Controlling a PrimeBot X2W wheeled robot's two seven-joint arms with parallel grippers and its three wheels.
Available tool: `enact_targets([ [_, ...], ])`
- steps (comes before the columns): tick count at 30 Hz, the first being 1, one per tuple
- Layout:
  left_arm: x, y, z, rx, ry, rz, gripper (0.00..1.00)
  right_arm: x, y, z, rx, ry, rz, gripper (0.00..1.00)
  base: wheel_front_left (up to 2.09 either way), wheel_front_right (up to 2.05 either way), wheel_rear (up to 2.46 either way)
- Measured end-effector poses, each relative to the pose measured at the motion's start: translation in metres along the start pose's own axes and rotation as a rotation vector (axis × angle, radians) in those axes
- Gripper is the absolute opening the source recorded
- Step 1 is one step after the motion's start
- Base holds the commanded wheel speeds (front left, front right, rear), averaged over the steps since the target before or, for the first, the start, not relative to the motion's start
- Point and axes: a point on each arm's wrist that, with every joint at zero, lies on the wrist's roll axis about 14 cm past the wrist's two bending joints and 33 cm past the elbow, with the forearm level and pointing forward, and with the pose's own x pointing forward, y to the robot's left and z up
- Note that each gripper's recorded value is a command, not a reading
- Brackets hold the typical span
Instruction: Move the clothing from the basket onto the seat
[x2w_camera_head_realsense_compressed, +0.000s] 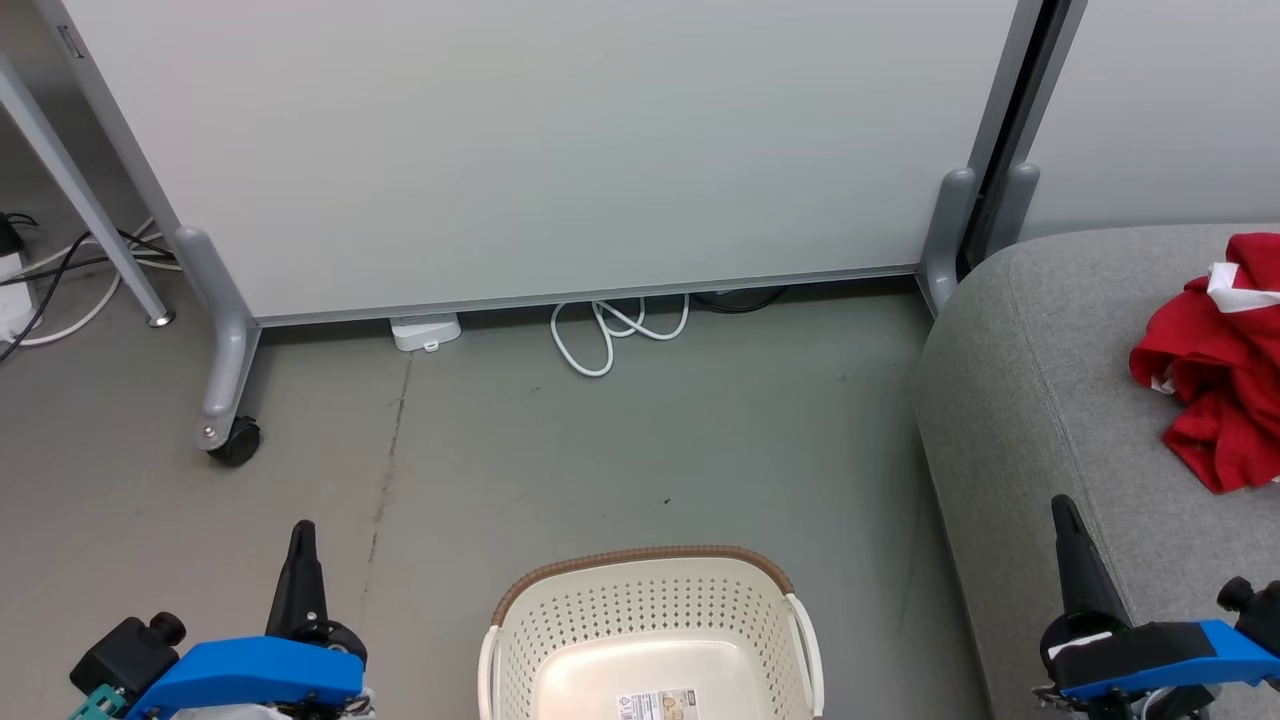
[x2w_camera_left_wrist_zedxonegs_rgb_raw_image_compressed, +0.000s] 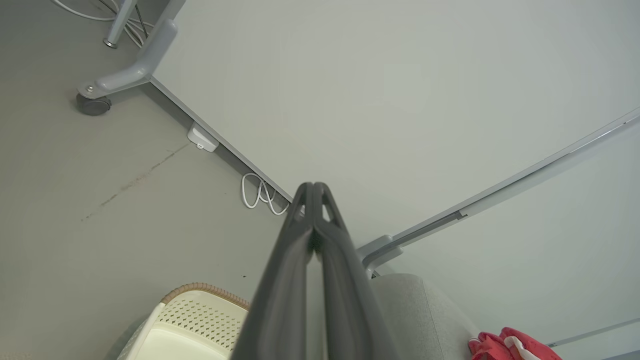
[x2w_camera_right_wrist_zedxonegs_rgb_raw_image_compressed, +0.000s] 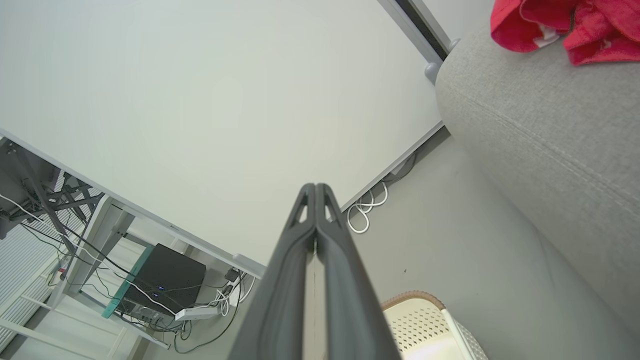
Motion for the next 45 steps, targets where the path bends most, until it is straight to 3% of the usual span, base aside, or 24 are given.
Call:
enact_targets([
  [45, 0.015, -0.019, 0.014, -0.456, 0.009, -0.062, 0.0, 0.005, 0.001, 0.012, 0.481, -0.004, 0.007, 0.0, 0.0, 0.0, 0.0],
])
